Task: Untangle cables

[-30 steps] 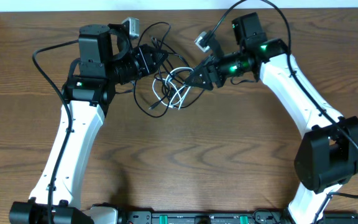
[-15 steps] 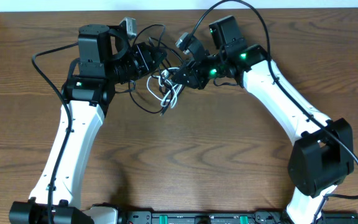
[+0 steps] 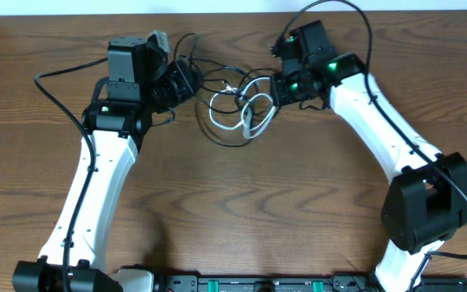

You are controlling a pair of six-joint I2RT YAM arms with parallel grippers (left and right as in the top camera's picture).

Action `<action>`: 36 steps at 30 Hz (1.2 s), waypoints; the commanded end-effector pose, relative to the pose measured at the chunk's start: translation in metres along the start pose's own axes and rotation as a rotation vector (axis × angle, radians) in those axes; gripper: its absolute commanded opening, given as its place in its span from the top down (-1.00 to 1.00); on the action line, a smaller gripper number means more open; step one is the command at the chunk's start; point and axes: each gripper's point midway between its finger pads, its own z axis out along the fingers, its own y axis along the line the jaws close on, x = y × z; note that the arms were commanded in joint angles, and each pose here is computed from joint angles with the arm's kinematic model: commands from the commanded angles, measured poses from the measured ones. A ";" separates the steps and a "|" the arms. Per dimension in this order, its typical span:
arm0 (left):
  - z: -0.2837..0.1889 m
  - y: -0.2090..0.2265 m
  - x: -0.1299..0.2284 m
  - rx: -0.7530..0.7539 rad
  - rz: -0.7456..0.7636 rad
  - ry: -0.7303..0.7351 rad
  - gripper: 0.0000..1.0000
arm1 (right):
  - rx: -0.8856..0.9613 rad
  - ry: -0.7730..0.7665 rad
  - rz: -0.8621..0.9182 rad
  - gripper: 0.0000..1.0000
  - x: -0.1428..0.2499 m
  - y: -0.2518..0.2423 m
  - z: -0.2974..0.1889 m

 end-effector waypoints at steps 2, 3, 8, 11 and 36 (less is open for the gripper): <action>-0.014 0.039 -0.029 -0.244 0.010 -0.162 0.85 | 0.060 -0.095 0.001 0.98 -0.018 -0.014 -0.043; -0.015 0.046 -0.030 -0.283 0.006 -0.173 0.85 | 0.055 -0.116 -0.005 0.98 -0.021 -0.013 -0.054; -0.020 0.078 -0.030 -0.449 -0.004 -0.197 0.85 | 0.070 -0.221 0.021 0.98 -0.034 -0.026 -0.109; -0.018 0.086 -0.026 -0.481 -0.008 -0.177 0.86 | 0.101 -0.258 0.066 0.98 -0.034 -0.047 -0.136; -0.024 -0.068 -0.047 0.263 0.190 -0.192 0.85 | -0.105 -0.078 -0.100 0.39 0.003 -0.004 -0.110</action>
